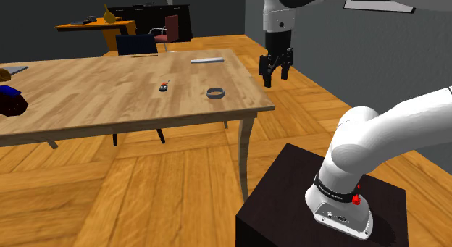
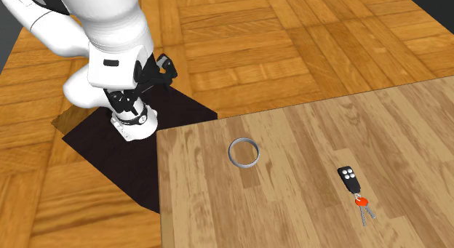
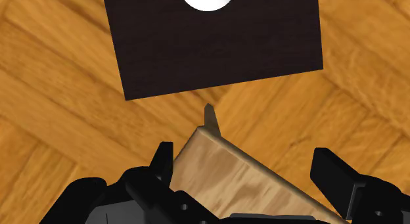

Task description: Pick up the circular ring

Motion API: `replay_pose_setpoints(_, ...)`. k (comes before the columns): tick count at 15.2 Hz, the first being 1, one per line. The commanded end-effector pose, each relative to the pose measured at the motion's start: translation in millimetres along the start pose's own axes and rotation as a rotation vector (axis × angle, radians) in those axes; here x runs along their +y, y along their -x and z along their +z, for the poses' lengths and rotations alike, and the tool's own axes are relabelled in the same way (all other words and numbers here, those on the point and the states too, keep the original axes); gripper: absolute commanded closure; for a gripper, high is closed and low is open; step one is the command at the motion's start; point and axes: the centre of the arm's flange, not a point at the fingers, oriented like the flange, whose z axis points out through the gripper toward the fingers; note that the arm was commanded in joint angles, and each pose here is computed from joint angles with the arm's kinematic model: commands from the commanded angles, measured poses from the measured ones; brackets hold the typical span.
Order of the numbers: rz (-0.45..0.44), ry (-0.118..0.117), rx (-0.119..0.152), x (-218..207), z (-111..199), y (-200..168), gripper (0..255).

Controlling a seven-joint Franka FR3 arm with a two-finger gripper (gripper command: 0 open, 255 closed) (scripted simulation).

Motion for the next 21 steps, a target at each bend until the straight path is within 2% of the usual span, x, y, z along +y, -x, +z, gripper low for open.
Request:
replay_pose_setpoints(1,0.000,0.000,0.000,0,0,0,0)
replay_pose_setpoints(18,0.134,0.010,0.097,-58,22,-201,0)
replay_pose_setpoints(21,0.140,0.011,0.101,-60,33,-211,0)
